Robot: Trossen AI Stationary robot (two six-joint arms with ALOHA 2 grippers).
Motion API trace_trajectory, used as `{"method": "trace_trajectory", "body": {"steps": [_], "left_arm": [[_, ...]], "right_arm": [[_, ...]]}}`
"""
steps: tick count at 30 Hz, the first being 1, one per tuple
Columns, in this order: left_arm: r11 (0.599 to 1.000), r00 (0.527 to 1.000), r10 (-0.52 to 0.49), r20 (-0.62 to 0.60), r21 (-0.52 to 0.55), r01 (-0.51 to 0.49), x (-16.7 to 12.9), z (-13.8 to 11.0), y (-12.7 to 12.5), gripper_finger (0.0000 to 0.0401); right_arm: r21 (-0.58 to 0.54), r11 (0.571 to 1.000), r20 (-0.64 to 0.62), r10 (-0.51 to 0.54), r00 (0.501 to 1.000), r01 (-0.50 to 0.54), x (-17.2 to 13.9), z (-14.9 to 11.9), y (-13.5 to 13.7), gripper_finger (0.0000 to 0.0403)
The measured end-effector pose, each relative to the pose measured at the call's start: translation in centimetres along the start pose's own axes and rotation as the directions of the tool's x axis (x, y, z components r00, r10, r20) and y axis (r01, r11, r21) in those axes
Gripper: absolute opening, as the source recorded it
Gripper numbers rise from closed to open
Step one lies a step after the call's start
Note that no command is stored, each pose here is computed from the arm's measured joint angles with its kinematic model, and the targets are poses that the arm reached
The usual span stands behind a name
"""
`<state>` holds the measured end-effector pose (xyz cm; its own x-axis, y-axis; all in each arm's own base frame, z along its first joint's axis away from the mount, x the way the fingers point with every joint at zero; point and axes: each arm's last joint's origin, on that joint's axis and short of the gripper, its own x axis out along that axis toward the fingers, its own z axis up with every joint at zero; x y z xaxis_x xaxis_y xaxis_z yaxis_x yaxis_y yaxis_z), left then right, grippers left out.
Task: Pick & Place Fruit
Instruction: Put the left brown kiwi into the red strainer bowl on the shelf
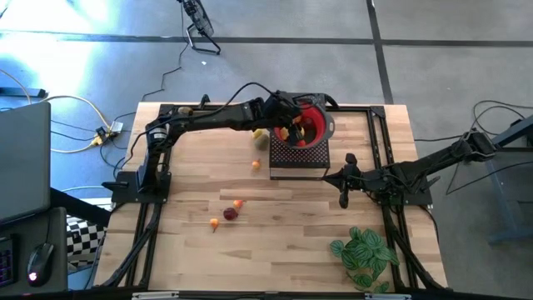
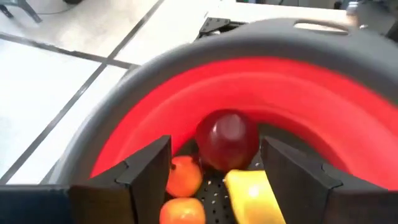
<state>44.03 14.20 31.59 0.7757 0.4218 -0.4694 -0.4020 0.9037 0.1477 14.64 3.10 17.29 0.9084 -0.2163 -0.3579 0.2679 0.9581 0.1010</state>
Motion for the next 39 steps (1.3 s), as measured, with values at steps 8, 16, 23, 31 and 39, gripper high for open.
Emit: {"method": "trace_trajectory", "body": {"steps": [8,16,23,31,39], "left_arm": [[0.996,1.0,-0.011,0.02,0.083,0.01,-3.3,4.2,0.0,0.0208],[0.99,0.994,-0.001,-0.112,0.143,0.017,-6.9,5.4,-1.5,0.0123],[0.957,0.975,-0.197,-0.106,0.195,0.214,-10.3,6.1,-4.5,0.0027],[0.934,0.947,-0.276,-0.164,0.187,0.305,-13.5,5.8,-7.0,0.001],[0.954,0.927,-0.151,-0.343,0.193,0.227,-14.9,2.3,-10.4,0.0003]], "right_arm": [[0.0,1.0,0.0,0.0,1.0,0.0,0.0,0.0,0.0,0.0002],[0.003,1.0,-0.002,-0.001,1.0,0.001,0.0,0.0,0.0,0.0002],[-0.016,1.0,-0.016,-0.006,1.0,0.005,0.0,-0.2,-0.1,0.0002],[-0.014,1.0,-0.022,-0.007,1.0,0.007,0.0,-0.2,-0.1,0.0002],[-0.013,1.0,-0.023,-0.007,1.0,0.007,0.0,-0.2,-0.1,0.0002]]}}
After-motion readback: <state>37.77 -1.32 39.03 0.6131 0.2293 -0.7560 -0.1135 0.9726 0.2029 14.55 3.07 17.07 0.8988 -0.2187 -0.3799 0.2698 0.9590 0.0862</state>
